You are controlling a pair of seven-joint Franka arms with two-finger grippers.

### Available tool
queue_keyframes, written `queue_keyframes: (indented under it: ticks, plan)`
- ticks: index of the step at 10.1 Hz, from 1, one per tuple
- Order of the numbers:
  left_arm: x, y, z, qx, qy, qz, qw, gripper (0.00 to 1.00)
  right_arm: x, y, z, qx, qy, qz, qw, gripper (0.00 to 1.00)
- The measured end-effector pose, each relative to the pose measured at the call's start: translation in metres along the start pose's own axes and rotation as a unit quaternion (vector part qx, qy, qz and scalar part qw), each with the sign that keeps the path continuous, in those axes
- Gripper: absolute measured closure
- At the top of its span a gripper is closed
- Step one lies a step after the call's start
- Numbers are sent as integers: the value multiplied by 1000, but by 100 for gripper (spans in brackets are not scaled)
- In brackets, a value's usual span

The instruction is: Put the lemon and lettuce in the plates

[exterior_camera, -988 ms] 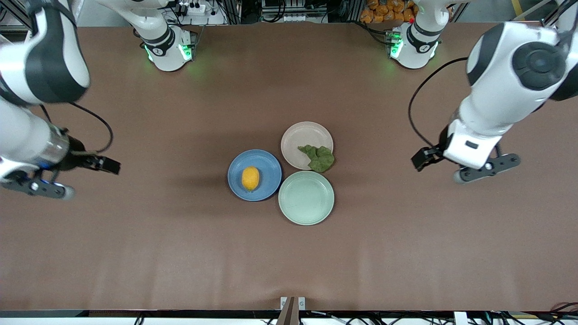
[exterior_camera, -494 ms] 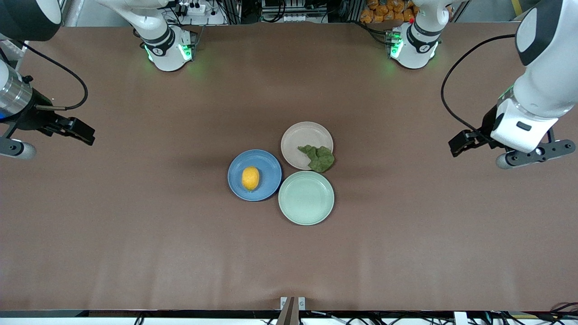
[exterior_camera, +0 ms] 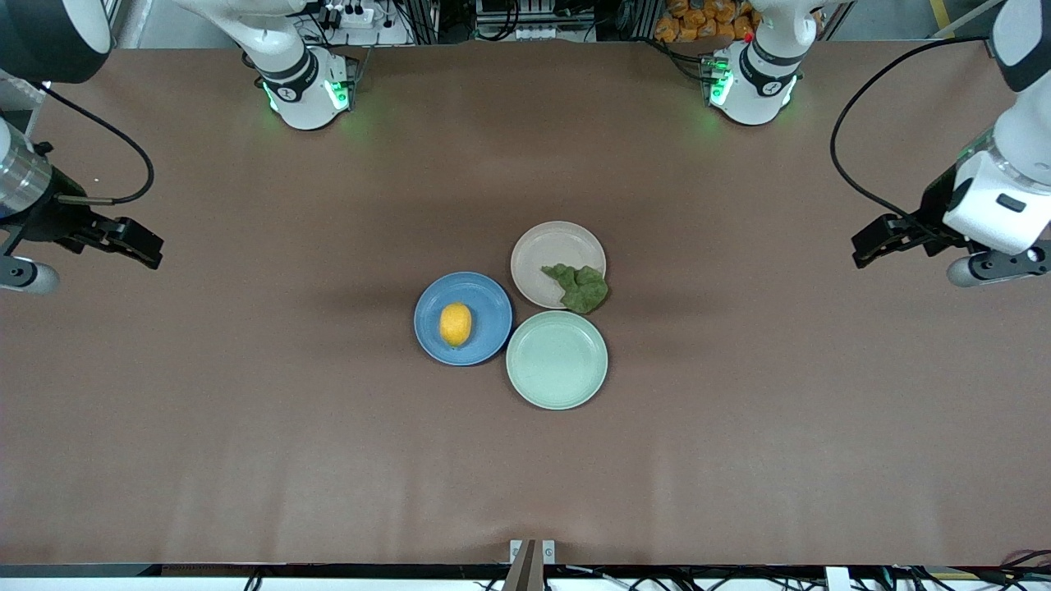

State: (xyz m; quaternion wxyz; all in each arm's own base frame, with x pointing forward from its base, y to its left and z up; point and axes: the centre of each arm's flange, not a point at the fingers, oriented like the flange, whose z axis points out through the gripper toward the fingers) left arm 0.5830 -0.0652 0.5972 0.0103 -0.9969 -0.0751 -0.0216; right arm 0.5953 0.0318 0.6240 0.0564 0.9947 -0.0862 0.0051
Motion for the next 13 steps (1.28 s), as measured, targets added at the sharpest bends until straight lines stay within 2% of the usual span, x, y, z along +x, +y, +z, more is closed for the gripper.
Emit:
queue_keyframes:
  ticks: [2, 3, 7, 9, 13]
  plan:
    - [0, -3, 1, 2, -3, 1, 1000, 0, 6, 31, 0, 31, -6, 18, 999, 0]
    - [-1, -2, -1, 2, -4, 7, 1000, 0, 7, 38, 0, 35, -7, 23, 999, 0]
    - [-19, 1, -21, 8, -7, 50, 999, 0, 8, 23, -2, 39, 13, 14, 999, 0]
    - [-28, 2, -31, 9, -9, 51, 999, 0, 6, 24, -2, 39, 12, 12, 999, 0]
    - [-30, 0, -31, 4, -12, 49, 999, 0, 3, 22, 1, 38, 5, -46, 998, 0]
